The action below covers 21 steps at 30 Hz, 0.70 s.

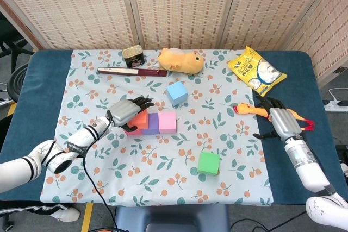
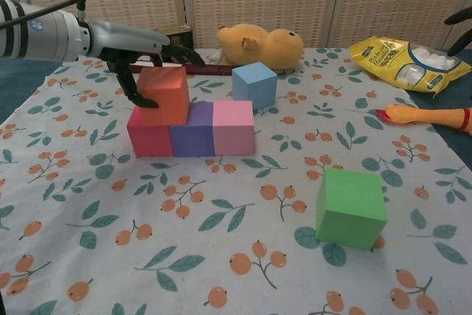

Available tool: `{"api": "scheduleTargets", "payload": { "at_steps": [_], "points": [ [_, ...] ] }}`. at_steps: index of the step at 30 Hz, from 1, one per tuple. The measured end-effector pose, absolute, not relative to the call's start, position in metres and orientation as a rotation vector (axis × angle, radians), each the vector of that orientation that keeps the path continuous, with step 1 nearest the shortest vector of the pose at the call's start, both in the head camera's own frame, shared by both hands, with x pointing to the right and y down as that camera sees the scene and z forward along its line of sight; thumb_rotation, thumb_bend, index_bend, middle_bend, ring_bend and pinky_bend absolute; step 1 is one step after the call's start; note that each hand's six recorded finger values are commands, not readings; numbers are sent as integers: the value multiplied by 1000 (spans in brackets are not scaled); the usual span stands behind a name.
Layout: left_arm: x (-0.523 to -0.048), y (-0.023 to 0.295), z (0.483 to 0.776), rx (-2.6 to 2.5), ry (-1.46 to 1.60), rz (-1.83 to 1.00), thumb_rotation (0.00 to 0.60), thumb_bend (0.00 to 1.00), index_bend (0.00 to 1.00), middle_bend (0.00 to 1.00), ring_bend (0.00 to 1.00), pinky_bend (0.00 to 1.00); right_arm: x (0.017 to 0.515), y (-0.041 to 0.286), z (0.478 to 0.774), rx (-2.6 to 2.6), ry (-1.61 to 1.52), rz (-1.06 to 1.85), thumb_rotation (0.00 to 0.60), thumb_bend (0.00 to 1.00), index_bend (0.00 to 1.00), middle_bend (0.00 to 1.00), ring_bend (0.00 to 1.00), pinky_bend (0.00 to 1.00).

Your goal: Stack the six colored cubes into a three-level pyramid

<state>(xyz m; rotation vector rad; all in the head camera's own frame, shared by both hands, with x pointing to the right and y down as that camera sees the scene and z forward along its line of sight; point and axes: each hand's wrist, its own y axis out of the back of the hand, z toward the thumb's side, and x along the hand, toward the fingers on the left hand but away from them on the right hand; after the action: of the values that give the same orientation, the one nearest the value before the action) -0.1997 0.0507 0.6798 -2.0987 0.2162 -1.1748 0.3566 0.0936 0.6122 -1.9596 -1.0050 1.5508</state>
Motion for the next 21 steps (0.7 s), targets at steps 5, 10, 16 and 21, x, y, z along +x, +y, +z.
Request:
{"api": "scheduleTargets", "payload": {
  "at_steps": [5,10,16,21],
  "points": [
    [-200,52,679,-2105,200,-1176,600,320,0,0,0,150,357,93,612,-1960,-1007,1550,600,0,0,207,0,0],
    [-200,54,677,-2118,193,-1174,600,315,0,0,0,95,358,93,612,-1958,-1010,1551,600,0,0,207,0,0],
    [-204,49,662,-2138,254,-1147,600,313,0,0,0,80,359,91,610,-1956,-1019,1546,600,0,0,207,0,0],
    [-224,35,638,-2150,432,-1107,600,311,0,0,0,81,360,88,607,-1961,-1024,1532,600,0,0,207,0,6]
  ]
}}
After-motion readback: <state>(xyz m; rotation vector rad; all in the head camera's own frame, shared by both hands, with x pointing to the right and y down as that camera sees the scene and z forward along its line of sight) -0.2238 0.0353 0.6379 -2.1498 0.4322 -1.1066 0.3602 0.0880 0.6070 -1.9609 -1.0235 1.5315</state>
